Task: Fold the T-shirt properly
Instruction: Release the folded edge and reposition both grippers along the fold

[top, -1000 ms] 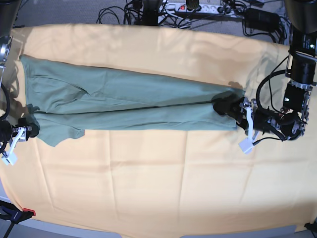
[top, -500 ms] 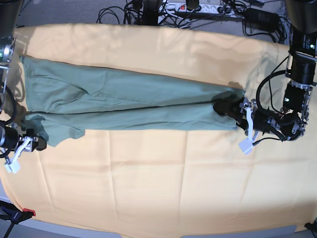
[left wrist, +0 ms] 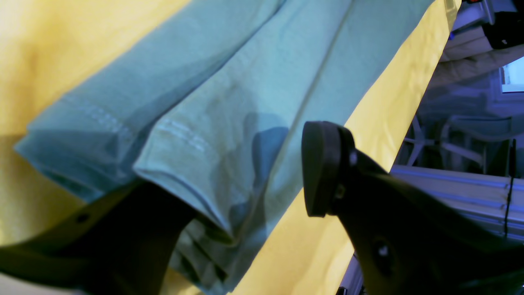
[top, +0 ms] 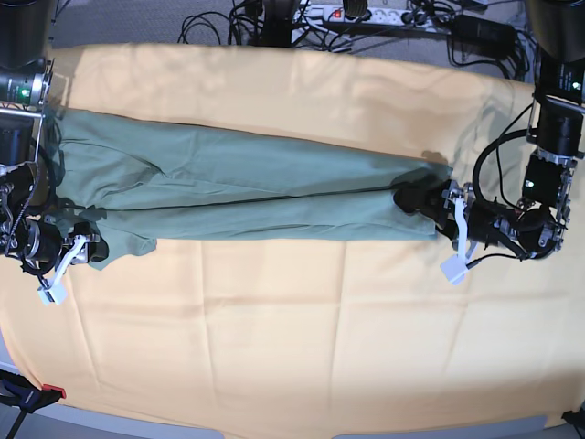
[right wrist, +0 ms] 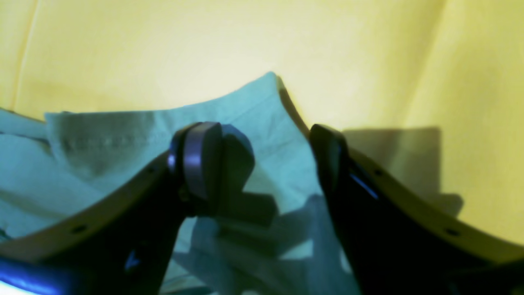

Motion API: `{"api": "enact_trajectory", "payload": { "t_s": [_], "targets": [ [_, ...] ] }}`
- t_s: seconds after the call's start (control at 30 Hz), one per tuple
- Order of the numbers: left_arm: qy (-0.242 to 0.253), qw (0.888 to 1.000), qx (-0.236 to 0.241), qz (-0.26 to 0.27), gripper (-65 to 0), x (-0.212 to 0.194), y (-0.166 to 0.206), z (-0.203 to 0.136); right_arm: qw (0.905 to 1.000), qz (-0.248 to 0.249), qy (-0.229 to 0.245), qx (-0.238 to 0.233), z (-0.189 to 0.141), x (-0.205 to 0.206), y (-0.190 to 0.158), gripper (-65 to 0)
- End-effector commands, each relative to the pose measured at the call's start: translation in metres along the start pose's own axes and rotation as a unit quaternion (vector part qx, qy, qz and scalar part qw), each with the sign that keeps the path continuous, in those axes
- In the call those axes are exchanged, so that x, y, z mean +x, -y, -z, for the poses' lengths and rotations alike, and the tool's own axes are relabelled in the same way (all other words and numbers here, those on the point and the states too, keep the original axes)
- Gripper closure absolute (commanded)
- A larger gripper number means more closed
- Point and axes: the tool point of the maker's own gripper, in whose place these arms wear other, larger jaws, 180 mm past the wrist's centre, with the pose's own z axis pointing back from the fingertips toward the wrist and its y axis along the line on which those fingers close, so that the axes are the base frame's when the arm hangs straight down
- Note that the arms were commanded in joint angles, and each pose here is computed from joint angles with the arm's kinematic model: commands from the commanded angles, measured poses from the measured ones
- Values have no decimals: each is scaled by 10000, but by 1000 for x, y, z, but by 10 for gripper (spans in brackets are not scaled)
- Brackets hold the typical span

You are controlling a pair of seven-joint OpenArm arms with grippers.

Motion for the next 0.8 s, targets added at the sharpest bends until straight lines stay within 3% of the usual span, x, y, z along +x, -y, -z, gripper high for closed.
{"api": "enact_trajectory", "payload": {
  "t_s": [0.0,0.07,0.2,0.43,0.77],
  "targets": [
    [174,9997,31,167,-340,15,2,-12,9997,-91,206,-76,-9,17,6,-346],
    [174,9997,31,167,-340,15,2,-12,9993,-93,361,-76,-9,23,6,-274],
    [173,9997,35,166,-340,15,2,-13,9971,129,724,195,-11,37,-3,-2],
    [175,9997,33,168,-340,15,2,-13,9919,486,869,789,-20,46,-23,0],
    [175,9997,33,168,-340,15,2,-13,9941,-373,577,836,-47,21,-47,0]
  ]
}}
